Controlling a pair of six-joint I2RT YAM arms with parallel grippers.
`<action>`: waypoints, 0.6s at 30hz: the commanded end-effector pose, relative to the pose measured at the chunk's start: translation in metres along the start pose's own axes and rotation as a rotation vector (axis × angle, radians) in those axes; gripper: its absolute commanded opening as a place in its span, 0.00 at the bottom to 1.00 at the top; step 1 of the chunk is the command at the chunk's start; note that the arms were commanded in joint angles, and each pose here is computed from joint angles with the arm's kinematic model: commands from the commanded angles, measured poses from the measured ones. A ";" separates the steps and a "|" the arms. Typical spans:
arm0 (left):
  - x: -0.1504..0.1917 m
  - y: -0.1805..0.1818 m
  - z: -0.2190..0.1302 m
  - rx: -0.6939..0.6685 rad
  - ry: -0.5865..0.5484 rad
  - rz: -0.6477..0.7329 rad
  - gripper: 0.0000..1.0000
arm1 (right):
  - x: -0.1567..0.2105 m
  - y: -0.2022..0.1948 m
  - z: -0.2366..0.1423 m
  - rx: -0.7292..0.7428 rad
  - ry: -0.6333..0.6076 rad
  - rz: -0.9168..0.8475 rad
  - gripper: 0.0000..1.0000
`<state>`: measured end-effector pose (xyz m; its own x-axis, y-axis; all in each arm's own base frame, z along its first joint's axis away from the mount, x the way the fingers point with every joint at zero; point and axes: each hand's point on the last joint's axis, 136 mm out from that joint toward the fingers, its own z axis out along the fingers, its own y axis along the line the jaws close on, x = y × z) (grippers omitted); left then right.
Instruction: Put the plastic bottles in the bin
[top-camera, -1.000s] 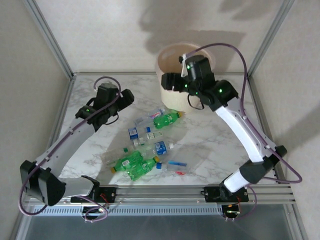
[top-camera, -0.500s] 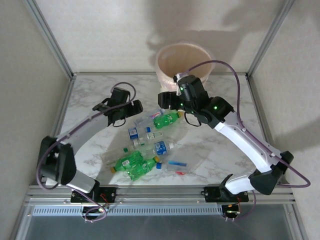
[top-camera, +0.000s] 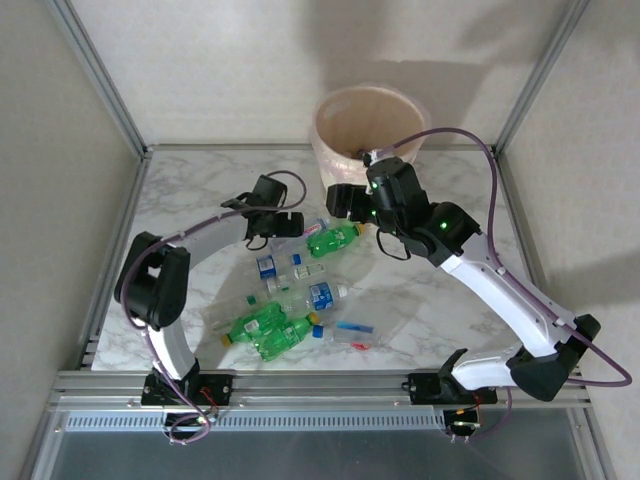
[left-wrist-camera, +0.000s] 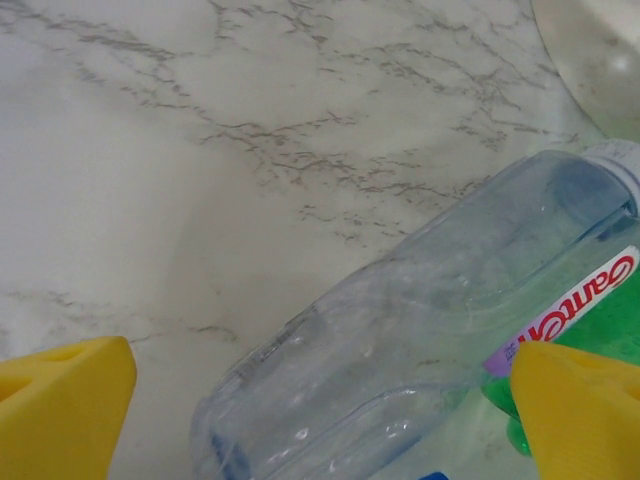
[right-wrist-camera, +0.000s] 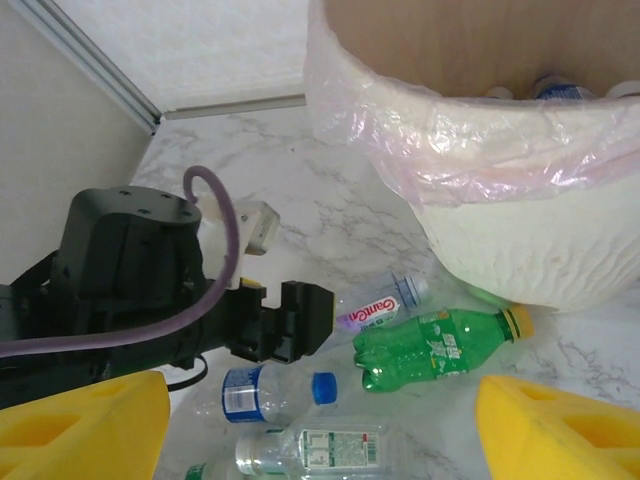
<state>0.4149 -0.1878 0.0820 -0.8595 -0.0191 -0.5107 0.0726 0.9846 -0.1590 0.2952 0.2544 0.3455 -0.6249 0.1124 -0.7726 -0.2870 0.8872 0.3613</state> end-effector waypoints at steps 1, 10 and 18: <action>-0.001 -0.008 0.005 -0.034 -0.003 0.113 0.98 | 0.001 -0.006 -0.007 0.022 -0.014 0.032 0.81; 0.015 -0.005 0.016 -0.066 0.043 0.177 0.99 | 0.000 -0.008 -0.010 0.035 -0.014 0.048 0.81; 0.023 0.006 0.030 -0.126 0.068 0.182 0.99 | 0.000 -0.006 -0.009 0.036 -0.008 0.054 0.82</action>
<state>0.4126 -0.1990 0.0621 -0.8544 0.1363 -0.5014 0.1802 0.9828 -0.0399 0.2933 0.2469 0.3371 -0.6462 0.1403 -0.7501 -0.2347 0.8988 0.3703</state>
